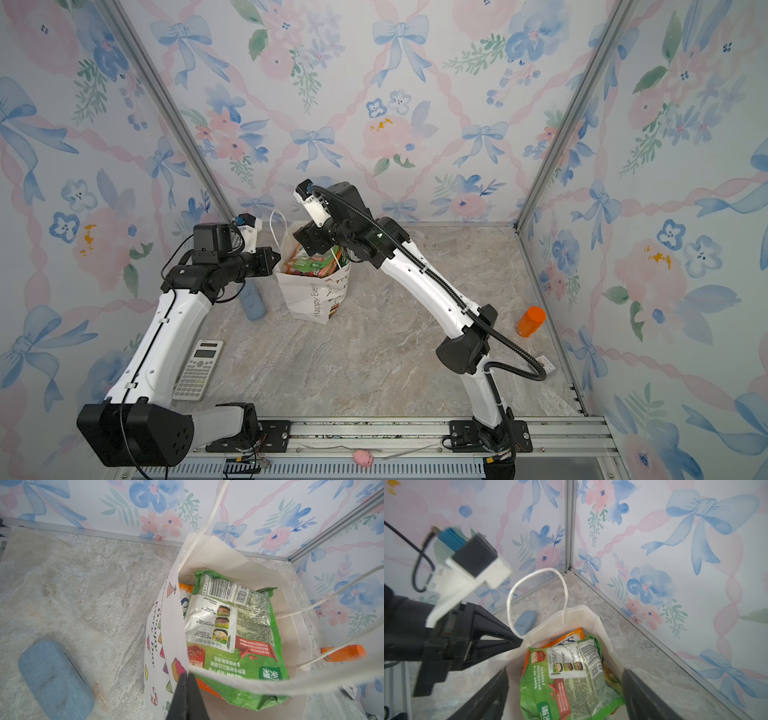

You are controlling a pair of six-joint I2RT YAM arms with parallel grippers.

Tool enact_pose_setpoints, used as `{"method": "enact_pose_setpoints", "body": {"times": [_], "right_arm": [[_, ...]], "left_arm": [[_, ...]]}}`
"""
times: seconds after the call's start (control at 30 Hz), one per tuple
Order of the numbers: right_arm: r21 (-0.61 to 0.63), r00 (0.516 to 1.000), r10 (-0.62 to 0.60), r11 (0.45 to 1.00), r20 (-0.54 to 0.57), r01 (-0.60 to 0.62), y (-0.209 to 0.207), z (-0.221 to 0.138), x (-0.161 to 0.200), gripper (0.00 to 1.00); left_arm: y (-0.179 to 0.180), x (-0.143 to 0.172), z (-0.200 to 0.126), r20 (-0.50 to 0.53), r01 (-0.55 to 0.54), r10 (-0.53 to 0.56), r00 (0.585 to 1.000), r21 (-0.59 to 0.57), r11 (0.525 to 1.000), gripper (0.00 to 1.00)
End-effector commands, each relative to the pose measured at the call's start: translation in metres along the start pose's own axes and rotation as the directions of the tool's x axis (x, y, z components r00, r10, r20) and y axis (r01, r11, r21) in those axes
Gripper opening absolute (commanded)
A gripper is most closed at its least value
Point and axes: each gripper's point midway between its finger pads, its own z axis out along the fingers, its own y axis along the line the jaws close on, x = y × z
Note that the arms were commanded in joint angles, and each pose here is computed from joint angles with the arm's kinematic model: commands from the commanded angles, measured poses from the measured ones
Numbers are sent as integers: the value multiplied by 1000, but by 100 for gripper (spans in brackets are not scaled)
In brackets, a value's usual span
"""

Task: Place the snacks into the paper bag
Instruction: Place the snack in the paper bag, then reset both arms

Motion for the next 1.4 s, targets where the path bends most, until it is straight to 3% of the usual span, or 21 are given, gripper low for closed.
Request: {"method": "enact_pose_setpoints", "body": {"times": [0.0,0.13,0.3,0.53,0.7,0.83,0.97,1.1,1.27,1.37], "right_arm": [[-93,994,49,995,94,-41,19,-23,-28,89],[-150,989,75,987,128,-56,30,-41,-37,94],[-124,980,79,991,181,-57,25,-62,-40,100],[-60,977,72,996,199,-62,12,-79,-30,97],[-20,980,83,997,179,-80,1,-83,-13,97],[66,976,100,991,193,-115,-21,-101,6,96],[198,976,128,967,175,-163,-56,-117,51,97],[404,974,169,889,152,-217,-108,-145,114,96],[673,960,239,686,149,-275,-176,-195,220,96],[795,955,264,546,136,-264,-203,-228,279,97]], "left_arm": [[-12,-20,-19,87,-17,15,996,29,999,1],[-12,-20,-21,91,-15,12,996,30,999,13],[-14,-21,-24,100,-19,16,995,33,999,35],[-15,-21,-28,110,-17,13,994,29,999,62],[-16,-20,-38,133,-13,11,991,17,1000,95],[-14,-25,-59,211,-9,14,977,-25,1000,98],[-10,-32,-86,382,26,0,924,-63,998,98],[6,-25,-109,560,115,-43,827,-94,989,98],[33,7,-111,705,227,-114,700,-68,971,98],[58,32,-99,738,290,-114,665,-115,950,98]]}}
